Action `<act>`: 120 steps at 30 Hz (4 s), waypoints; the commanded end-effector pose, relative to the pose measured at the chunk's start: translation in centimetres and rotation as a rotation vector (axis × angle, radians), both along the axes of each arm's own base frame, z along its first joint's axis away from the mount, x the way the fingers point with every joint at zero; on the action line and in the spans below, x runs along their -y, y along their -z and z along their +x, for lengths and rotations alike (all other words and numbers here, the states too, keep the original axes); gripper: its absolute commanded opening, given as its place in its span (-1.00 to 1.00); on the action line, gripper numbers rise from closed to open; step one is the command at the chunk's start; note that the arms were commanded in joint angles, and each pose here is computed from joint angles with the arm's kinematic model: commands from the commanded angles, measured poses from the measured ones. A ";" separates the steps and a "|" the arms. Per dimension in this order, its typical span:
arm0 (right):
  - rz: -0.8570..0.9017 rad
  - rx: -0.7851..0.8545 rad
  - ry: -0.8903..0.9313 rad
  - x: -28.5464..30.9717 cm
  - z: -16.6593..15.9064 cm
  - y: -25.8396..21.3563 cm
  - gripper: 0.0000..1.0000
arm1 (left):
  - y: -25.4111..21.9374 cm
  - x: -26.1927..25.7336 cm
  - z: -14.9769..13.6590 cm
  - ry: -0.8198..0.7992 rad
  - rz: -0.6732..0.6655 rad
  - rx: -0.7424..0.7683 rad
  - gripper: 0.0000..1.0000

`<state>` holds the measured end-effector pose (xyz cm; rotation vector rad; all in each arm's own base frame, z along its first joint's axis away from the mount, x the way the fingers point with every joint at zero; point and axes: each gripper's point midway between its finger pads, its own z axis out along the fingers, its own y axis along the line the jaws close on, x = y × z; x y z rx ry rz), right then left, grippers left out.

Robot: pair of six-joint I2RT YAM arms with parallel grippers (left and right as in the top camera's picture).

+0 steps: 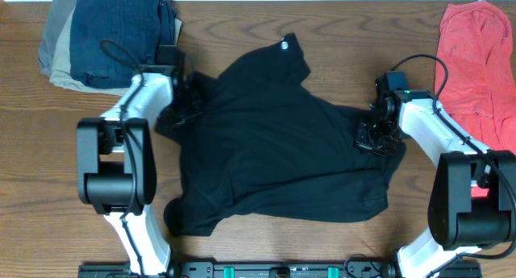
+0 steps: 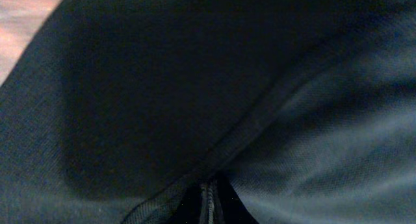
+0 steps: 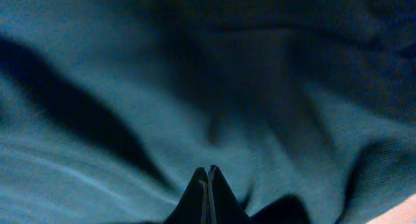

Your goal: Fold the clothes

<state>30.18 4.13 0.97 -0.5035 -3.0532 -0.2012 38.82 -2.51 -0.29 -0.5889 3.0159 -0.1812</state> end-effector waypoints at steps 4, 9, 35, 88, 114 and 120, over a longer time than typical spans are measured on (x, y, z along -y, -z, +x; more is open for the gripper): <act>0.006 0.041 -0.042 -1.5 1.1 0.8 -0.97 | 2.4 -5.9 -2.8 -0.200 0.091 -0.136 -0.88; 0.012 0.094 -0.062 -2.3 2.3 0.7 -0.93 | 2.3 -7.8 -3.7 -0.277 0.088 -0.167 -0.88; 0.016 0.206 -0.124 -3.3 4.7 0.3 -0.97 | 1.9 -8.8 -4.8 -0.359 0.082 -0.205 -0.86; -0.052 0.497 -0.081 1.2 13.9 -6.7 -0.97 | 1.6 -8.4 -4.2 -0.426 0.054 -0.185 -0.88; -0.066 0.226 -0.075 1.7 8.4 -9.8 0.99 | -6.3 -3.4 -3.1 -0.247 -0.003 -0.009 -0.88; -0.054 0.138 -0.109 0.7 5.4 -10.4 0.93 | -7.6 -4.0 -5.1 -0.213 0.045 -0.045 -0.87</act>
